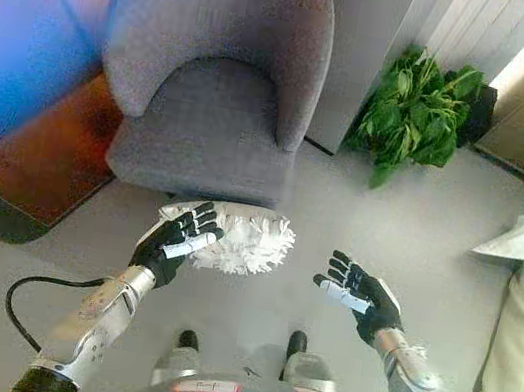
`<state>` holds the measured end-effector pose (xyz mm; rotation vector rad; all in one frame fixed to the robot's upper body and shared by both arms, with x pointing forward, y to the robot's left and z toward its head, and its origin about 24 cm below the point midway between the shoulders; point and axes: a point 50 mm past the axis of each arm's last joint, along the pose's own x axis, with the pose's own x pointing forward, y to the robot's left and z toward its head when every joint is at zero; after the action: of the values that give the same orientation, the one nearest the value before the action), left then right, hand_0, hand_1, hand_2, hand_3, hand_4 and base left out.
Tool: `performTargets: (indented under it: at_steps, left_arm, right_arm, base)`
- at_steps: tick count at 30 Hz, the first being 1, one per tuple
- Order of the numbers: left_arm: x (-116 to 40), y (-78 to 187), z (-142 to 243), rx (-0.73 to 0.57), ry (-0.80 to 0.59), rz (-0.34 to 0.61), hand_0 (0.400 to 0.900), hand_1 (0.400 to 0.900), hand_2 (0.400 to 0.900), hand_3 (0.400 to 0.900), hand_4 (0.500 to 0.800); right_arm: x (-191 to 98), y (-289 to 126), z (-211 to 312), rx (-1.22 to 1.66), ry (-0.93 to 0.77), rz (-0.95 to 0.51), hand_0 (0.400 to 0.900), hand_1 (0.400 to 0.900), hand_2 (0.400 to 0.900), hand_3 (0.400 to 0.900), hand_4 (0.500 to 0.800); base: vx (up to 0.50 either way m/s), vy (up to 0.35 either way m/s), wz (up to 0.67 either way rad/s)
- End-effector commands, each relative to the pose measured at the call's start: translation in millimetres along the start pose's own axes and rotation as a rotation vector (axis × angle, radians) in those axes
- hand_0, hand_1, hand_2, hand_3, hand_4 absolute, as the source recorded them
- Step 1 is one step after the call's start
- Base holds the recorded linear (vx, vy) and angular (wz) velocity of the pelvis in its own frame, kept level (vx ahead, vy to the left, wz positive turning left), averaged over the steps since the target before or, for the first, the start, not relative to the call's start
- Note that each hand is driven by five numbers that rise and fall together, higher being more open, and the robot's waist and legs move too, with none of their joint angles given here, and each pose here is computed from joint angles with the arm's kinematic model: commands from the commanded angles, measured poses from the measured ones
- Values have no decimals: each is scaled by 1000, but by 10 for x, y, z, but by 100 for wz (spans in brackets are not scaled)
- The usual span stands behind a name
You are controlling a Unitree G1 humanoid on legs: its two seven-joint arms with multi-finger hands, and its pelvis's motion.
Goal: Pick up the pillow and put it on the sofa.
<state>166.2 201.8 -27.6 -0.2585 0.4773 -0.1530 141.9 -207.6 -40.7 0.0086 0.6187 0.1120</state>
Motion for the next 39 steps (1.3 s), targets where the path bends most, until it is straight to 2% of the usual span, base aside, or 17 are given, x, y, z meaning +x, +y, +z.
performTargets:
  at_steps: [1, 22, 39]
  left_arm:
    - [61, 42, 560, 92, -246, -36, 900, 900, 900, 900, 800]
    - [26, 1, 545, 87, -241, -51, 900, 900, 900, 900, 800]
    - [2, -8, 567, 39, -274, -67, 900, 900, 900, 900, 800]
  right_arm:
    - [59, -14, 480, -5, -243, -14, 900, 900, 900, 900, 800]
    - [41, -9, 501, -30, -269, -42, 900, 900, 900, 900, 800]
    - [62, -86, 576, -93, -275, -19, 900, 900, 900, 900, 800]
  base:
    - [0, 0, 0]
    - [1, -6, -3]
    - [-10, -87, -3]
